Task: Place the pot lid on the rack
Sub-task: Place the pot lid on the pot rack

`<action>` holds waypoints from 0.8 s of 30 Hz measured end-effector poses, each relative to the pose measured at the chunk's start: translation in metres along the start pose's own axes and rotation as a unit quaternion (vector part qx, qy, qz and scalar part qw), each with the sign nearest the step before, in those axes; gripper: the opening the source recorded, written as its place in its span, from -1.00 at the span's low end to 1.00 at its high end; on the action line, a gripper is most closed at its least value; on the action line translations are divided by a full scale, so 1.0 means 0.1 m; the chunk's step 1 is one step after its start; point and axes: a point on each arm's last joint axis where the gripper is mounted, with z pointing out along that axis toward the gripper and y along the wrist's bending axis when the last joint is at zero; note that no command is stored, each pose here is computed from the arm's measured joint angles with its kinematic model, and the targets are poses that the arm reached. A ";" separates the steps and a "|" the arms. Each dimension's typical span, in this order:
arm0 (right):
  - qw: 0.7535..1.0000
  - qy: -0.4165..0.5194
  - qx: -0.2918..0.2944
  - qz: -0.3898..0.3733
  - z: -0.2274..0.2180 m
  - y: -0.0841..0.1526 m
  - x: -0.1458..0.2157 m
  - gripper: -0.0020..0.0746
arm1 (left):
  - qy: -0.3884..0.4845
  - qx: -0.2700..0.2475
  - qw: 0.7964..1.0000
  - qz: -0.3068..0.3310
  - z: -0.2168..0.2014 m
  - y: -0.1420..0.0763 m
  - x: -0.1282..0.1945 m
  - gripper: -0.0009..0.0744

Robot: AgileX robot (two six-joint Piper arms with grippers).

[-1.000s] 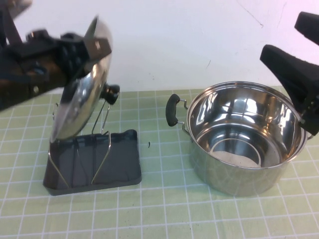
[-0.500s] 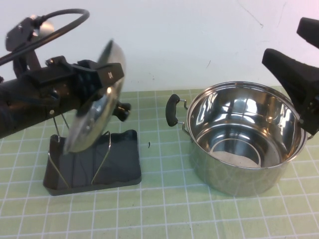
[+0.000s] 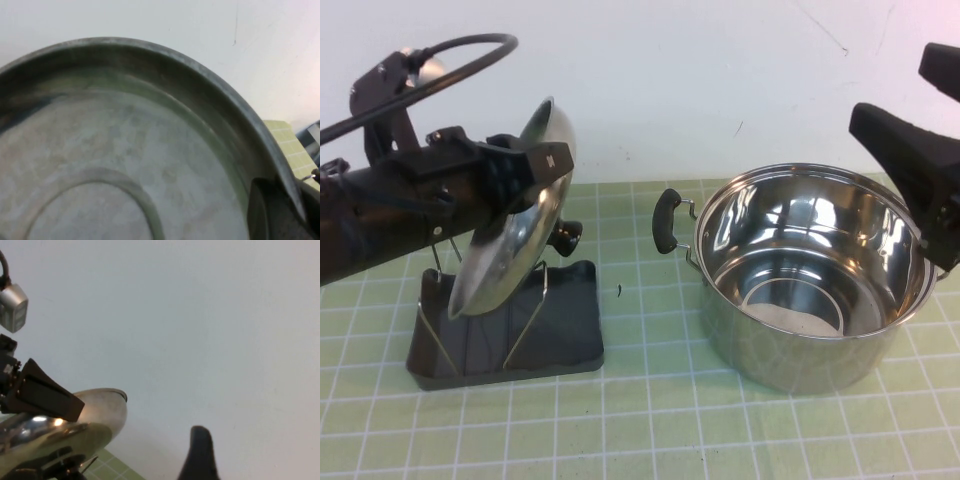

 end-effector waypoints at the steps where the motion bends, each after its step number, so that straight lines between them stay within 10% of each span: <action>1: 1.000 0.002 0.001 0.000 0.00 0.00 0.00 0.40 | 0.004 0.001 1.000 -0.002 0.02 0.01 0.01 -0.96; 6: 1.000 0.025 0.013 0.000 0.00 -0.02 0.05 0.40 | 0.032 0.021 0.999 -0.008 0.11 0.05 0.09 -0.76; 14: 0.999 0.040 0.028 -0.002 -0.04 -0.05 0.04 0.36 | 0.025 0.021 0.999 -0.003 0.05 0.11 0.03 0.07; 18: 0.999 0.016 0.037 -0.010 -0.18 -0.05 -0.10 0.11 | 0.005 0.021 0.999 0.023 -0.15 0.13 -0.10 -0.03; 24: 0.996 -0.006 0.084 -0.019 -0.55 -0.07 -0.34 -0.45 | -0.017 0.029 0.993 0.113 -0.65 -0.04 -0.26 -0.80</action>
